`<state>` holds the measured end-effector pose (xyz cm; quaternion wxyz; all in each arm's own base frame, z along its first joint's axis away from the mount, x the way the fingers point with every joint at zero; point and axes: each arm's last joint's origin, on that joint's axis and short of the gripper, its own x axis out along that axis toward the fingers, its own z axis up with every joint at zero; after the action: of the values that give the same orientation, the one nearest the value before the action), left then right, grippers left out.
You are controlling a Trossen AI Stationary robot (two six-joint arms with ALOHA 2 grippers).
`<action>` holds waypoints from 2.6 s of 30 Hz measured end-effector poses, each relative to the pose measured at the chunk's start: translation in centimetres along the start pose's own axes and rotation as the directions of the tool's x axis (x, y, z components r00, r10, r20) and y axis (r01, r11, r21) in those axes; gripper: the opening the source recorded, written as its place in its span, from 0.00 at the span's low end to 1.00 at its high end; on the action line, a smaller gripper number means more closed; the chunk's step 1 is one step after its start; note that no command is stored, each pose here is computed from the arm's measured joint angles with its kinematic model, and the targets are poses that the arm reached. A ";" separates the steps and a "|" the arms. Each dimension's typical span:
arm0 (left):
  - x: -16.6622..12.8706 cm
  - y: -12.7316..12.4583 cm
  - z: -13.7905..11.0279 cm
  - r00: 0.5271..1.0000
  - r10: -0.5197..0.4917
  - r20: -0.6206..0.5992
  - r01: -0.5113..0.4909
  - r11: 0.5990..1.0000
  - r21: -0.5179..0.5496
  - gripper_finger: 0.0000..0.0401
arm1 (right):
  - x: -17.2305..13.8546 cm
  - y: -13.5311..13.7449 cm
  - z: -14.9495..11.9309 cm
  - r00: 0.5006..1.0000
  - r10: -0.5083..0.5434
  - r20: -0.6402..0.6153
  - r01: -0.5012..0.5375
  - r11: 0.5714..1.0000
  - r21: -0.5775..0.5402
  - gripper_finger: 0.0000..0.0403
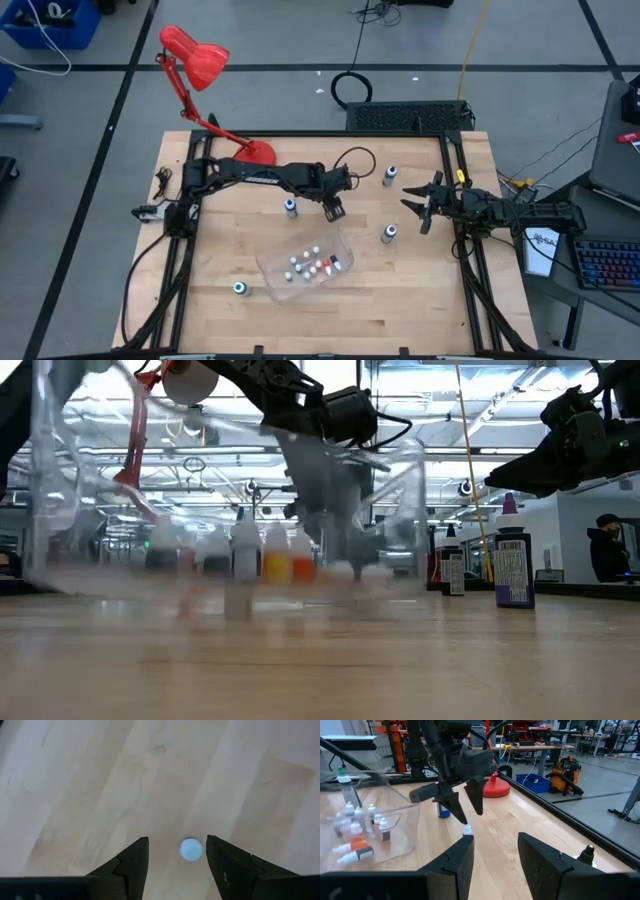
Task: Pick & Place food coloring
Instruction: Put the small black food coloring into the bin
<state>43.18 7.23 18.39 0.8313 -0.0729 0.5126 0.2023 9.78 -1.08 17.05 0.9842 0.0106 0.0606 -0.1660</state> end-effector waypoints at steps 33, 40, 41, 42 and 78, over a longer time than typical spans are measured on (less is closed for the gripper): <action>0.9 -0.8 -1.1 0.998 -0.059 -0.010 0.060 0.998 0.026 0.50 | 0.0 0.0 0.0 1.000 0.000 0.000 0.000 1.000 0.000 0.35; 0.9 -0.7 -1.3 0.998 -0.057 -0.020 0.057 0.998 0.006 0.50 | 0.0 0.0 0.0 1.000 0.000 0.000 0.000 1.000 0.000 0.35; 0.9 -0.7 -1.3 0.998 -0.056 -0.024 0.056 0.998 0.001 0.50 | 0.0 0.0 0.0 1.000 0.000 0.000 0.000 1.000 0.000 0.35; 0.9 -0.7 -1.3 0.998 -0.055 -0.028 0.055 0.998 0.000 0.50 | 0.0 0.0 0.0 1.000 0.000 0.000 0.000 1.000 0.000 0.35; -15.0 -6.8 -1.1 0.876 -0.351 0.330 0.199 0.887 0.416 0.02 | 0.1 0.0 -0.1 1.000 -0.001 -0.017 0.001 1.000 -0.006 0.35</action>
<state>39.17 -3.25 30.47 0.9366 0.0535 0.3462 -0.0098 9.90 -1.09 16.95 0.9836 0.0093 0.0696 -0.1661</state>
